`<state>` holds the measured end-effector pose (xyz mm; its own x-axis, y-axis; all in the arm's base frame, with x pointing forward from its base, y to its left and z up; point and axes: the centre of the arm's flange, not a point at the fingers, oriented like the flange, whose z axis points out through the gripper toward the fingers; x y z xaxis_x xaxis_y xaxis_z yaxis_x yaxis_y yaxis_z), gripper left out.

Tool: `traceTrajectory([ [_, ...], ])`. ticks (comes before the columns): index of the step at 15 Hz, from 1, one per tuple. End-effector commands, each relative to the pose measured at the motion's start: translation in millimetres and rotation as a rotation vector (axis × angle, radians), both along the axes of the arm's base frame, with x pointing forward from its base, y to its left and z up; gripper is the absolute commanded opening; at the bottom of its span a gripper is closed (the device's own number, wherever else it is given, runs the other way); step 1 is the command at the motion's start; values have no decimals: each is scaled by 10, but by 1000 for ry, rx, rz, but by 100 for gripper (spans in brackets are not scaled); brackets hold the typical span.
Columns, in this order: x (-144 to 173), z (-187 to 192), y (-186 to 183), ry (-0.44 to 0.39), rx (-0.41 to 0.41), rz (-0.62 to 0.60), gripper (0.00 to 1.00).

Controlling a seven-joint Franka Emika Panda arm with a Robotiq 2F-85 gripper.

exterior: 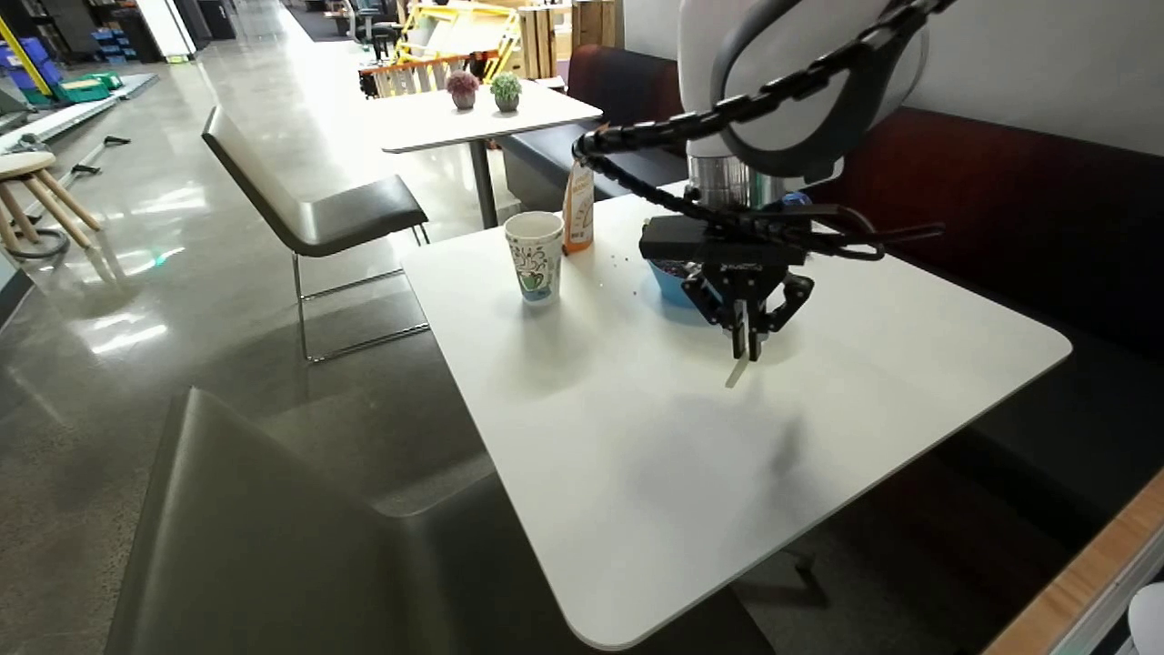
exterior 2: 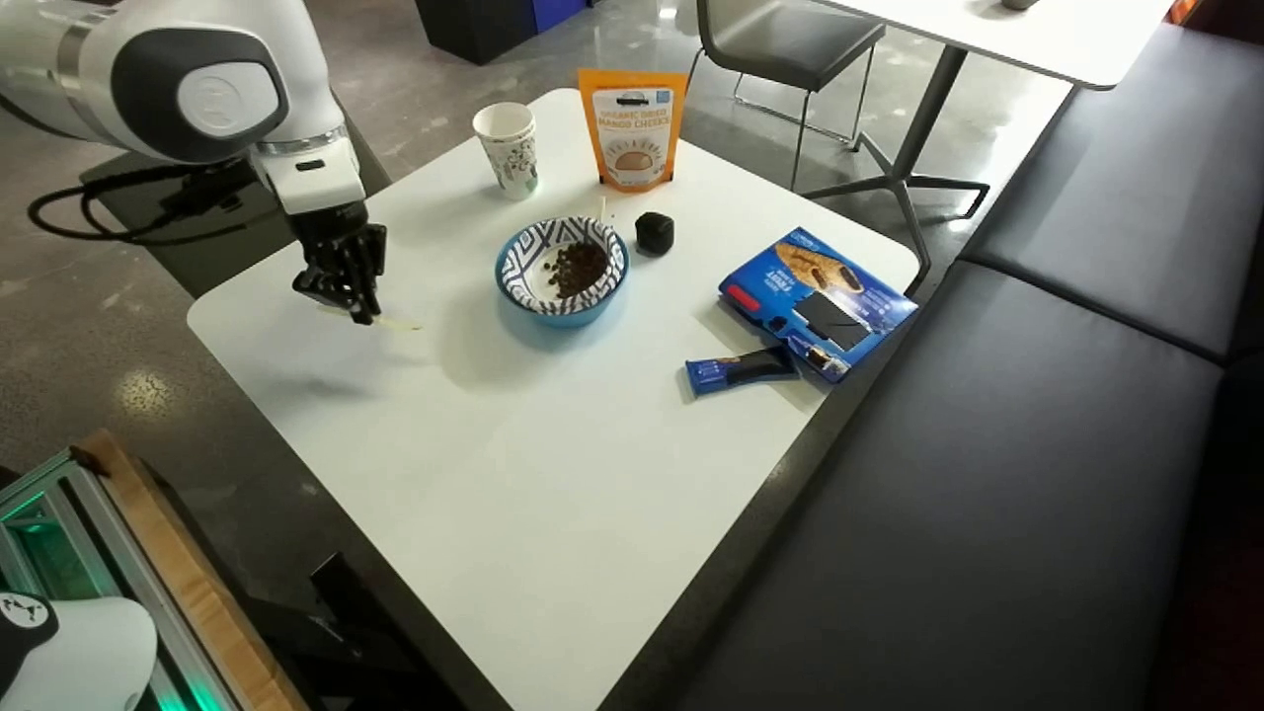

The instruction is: Turn the spoon to the right

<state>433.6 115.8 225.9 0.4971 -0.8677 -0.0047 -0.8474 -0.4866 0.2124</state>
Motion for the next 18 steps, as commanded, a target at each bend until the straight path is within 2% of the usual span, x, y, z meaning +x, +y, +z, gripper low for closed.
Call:
traceTrajectory([
  [1, 294, -193, -4, 35, -20, -194, 3],
  [7, 699, -314, 34, 108, 11, -488, 3],
  [10, 804, -314, 116, 99, 20, -642, 3],
  [14, 825, -232, 137, 7, 8, -828, 3],
  [18, 830, -226, 73, -123, -28, -989, 3],
])
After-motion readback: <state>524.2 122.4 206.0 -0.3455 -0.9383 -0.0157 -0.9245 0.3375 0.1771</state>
